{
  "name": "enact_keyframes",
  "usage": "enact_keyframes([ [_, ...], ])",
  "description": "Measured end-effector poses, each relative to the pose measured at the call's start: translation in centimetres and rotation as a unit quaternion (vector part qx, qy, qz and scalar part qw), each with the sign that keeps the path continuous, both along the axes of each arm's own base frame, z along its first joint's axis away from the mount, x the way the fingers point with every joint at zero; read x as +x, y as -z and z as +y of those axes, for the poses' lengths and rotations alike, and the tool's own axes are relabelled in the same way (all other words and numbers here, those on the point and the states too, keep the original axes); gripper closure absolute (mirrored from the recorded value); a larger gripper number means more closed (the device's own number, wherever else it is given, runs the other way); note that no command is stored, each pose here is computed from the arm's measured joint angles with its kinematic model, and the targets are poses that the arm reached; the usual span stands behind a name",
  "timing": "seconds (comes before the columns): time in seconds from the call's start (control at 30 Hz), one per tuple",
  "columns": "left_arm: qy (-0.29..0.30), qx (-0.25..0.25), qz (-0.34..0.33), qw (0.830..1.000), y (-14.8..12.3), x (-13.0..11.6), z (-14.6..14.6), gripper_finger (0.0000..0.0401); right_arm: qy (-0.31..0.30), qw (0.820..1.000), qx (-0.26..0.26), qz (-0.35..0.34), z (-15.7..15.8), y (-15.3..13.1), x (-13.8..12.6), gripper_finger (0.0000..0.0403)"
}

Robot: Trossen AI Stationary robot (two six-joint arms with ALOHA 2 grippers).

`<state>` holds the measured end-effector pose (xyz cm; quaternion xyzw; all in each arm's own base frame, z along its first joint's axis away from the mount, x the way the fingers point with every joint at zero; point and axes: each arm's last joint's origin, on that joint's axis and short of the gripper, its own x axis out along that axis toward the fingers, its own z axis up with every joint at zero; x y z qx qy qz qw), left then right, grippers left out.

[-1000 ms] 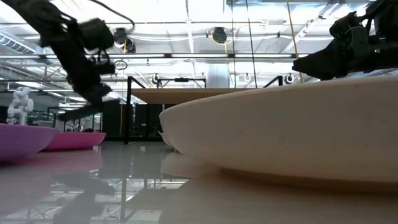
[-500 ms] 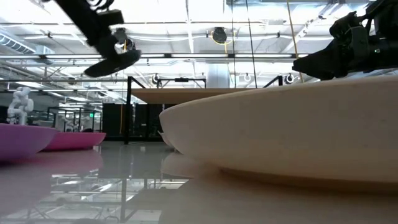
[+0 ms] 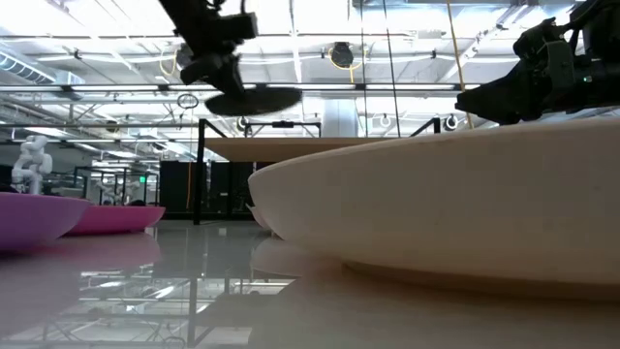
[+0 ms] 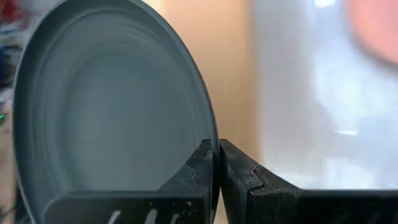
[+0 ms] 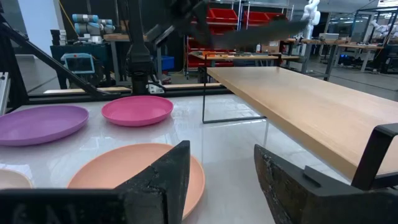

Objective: Place and stack plates onto a shelf
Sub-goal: Put the top black plate on the shelf, then stack the light pink plate on top of the black plate on the shelf

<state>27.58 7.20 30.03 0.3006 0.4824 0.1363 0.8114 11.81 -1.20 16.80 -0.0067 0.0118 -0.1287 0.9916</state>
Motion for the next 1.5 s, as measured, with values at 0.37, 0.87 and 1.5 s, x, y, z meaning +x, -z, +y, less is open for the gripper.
enact_keyframes([
  [0.37, 0.009, -0.033, 0.03, 0.999, 2.1, 1.4, 1.0, 0.0387, 0.0, 1.0, 0.0, 0.0, 0.0, 0.0, 0.0, 0.0243],
  [0.87, -0.056, -0.062, -0.003, 0.996, 1.9, 0.8, 3.0, 0.0303, 0.0, 1.0, 0.0, 0.0, 0.0, 0.0, 0.0, 0.0243],
  [1.5, -0.042, -0.065, -0.175, 0.982, -5.7, -5.2, -0.4, 0.0288, 0.0, 1.0, 0.0, 0.0, 0.0, 0.0, 0.0, 0.0243],
])
